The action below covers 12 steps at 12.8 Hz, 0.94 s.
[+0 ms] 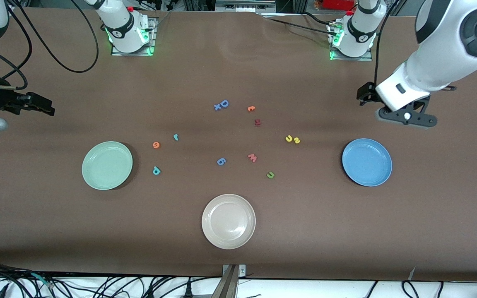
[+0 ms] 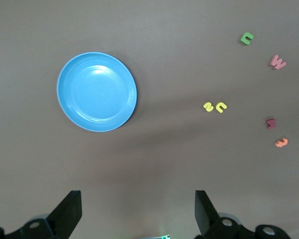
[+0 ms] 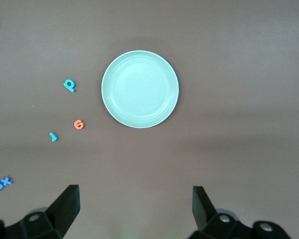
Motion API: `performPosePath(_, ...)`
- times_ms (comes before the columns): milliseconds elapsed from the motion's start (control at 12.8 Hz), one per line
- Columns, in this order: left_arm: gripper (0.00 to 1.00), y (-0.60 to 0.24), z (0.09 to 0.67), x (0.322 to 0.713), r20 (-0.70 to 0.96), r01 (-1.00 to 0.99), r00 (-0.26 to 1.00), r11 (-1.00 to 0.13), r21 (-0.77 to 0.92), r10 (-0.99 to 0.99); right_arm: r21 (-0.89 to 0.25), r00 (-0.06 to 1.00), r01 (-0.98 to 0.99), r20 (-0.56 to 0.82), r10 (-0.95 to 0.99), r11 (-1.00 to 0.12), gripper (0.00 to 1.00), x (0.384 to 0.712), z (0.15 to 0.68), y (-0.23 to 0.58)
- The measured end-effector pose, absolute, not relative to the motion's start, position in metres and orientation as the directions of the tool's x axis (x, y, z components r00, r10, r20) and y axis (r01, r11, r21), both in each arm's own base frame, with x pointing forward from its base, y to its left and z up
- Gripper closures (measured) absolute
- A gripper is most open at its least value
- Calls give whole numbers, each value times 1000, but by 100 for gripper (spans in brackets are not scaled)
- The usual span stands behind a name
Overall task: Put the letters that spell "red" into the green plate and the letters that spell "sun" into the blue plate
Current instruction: 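Move the left gripper over the yellow letter 2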
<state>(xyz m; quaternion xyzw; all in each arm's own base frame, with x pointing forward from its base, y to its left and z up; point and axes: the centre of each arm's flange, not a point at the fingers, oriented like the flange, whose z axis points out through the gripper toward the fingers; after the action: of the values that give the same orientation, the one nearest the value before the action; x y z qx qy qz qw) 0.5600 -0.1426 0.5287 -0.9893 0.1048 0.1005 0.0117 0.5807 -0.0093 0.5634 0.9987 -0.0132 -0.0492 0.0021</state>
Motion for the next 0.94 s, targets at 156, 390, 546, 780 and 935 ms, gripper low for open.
performPosePath(156, 0, -154, 503, 574, -205, -266, 943, -964, 17, -264, 5, 995, -26, -99, -27, -1000, 0, 581, 563, -9)
performPosePath(390, 0, -194, 459, 581, -207, -356, 911, -934, 37, -356, 6, 993, -26, -114, -27, -1000, 0, 579, 562, -9)
performPosePath(546, 0, -225, 425, 574, -184, -407, 894, -912, 43, -408, 6, 992, -26, -120, -26, -1000, 0, 579, 560, -9)
performPosePath(780, 0, -258, 364, 553, -136, -527, 837, -848, 60, -530, 6, 991, -24, -128, -25, -1000, 0, 582, 552, -8)
performPosePath(935, 0, -255, 333, 547, -121, -616, 775, -784, 77, -620, 5, 990, -21, -139, -22, -1000, 0, 585, 545, -6)
